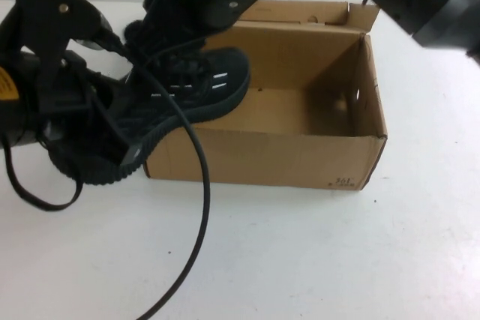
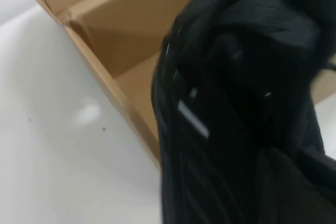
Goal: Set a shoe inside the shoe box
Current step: Hand over the shoe, then place the shoe in the shoe box
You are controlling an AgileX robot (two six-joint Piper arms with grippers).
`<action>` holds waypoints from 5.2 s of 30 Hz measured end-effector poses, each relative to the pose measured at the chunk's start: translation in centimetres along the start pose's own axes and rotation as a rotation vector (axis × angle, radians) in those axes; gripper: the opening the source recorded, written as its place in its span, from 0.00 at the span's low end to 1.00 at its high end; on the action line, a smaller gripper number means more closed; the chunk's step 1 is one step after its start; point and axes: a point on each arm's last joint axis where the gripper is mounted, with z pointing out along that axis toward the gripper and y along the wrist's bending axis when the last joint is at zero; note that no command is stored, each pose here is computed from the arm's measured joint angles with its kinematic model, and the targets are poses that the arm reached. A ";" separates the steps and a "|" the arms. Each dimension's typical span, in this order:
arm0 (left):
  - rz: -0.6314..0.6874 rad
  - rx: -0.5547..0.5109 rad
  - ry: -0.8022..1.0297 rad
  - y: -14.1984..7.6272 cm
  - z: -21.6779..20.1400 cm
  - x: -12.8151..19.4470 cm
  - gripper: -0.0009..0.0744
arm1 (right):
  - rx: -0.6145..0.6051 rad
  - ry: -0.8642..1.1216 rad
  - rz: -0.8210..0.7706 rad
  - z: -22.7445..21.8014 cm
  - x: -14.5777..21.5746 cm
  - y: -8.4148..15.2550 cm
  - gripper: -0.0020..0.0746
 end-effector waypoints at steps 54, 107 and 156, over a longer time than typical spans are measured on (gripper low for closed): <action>0.530 0.562 -0.085 -0.2 -3.6 -2.5 0.04 | -0.154 -0.055 -0.508 -7.4 9.6 1.5 0.78; -0.149 0.135 -0.106 3.1 -4.0 -4.1 0.52 | -0.287 0.092 -0.341 -0.6 10.8 -3.5 0.05; -0.290 0.029 0.173 3.3 -1.8 0.7 0.01 | 0.090 0.114 -0.432 15.2 6.8 -15.2 0.05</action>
